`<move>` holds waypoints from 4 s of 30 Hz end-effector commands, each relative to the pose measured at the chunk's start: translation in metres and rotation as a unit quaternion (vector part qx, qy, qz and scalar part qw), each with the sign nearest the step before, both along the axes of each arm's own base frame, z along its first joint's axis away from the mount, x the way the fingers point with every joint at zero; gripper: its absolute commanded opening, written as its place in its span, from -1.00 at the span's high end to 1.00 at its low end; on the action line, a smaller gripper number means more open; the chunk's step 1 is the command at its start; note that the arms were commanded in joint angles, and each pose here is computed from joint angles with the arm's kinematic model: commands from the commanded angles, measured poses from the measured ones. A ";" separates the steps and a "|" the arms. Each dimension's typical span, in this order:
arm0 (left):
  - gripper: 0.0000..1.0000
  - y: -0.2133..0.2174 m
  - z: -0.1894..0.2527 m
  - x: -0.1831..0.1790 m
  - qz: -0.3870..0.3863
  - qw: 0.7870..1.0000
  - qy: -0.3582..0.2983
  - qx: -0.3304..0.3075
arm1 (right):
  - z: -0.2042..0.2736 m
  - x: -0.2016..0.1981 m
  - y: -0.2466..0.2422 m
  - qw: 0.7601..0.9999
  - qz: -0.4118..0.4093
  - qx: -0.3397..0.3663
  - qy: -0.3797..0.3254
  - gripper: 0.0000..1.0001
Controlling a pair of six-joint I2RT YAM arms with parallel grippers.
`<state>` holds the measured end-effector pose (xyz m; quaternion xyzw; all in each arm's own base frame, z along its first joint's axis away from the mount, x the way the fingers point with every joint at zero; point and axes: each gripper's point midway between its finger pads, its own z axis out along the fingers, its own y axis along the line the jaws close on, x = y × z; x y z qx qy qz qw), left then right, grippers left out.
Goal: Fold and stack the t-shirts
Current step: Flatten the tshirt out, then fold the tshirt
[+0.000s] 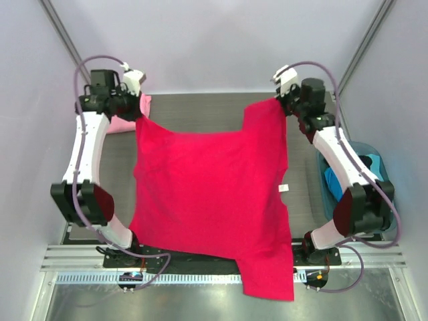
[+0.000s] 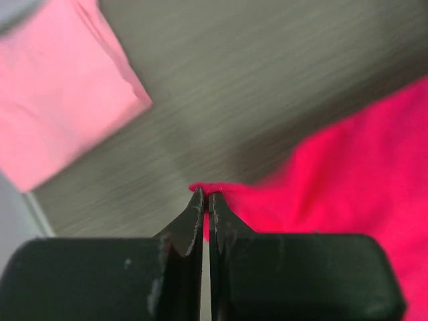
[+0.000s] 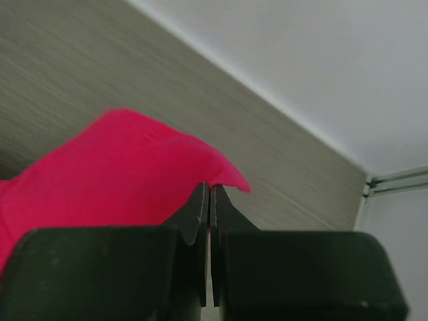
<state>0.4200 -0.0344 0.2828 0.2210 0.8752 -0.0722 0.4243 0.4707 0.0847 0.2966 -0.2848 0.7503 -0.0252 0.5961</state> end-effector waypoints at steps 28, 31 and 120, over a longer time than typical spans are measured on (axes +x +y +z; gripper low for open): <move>0.99 0.024 -0.156 0.210 0.088 0.996 0.011 0.013 | -0.108 0.213 -0.047 0.982 -0.168 -0.074 -0.038 0.98; 0.99 0.024 -0.156 0.217 0.088 0.996 0.000 0.011 | -0.106 0.213 -0.052 0.981 -0.176 -0.074 -0.039 0.98; 0.71 0.041 -0.173 0.025 0.039 0.988 0.145 -0.029 | -0.169 -0.151 -0.001 0.961 0.016 0.012 0.275 0.70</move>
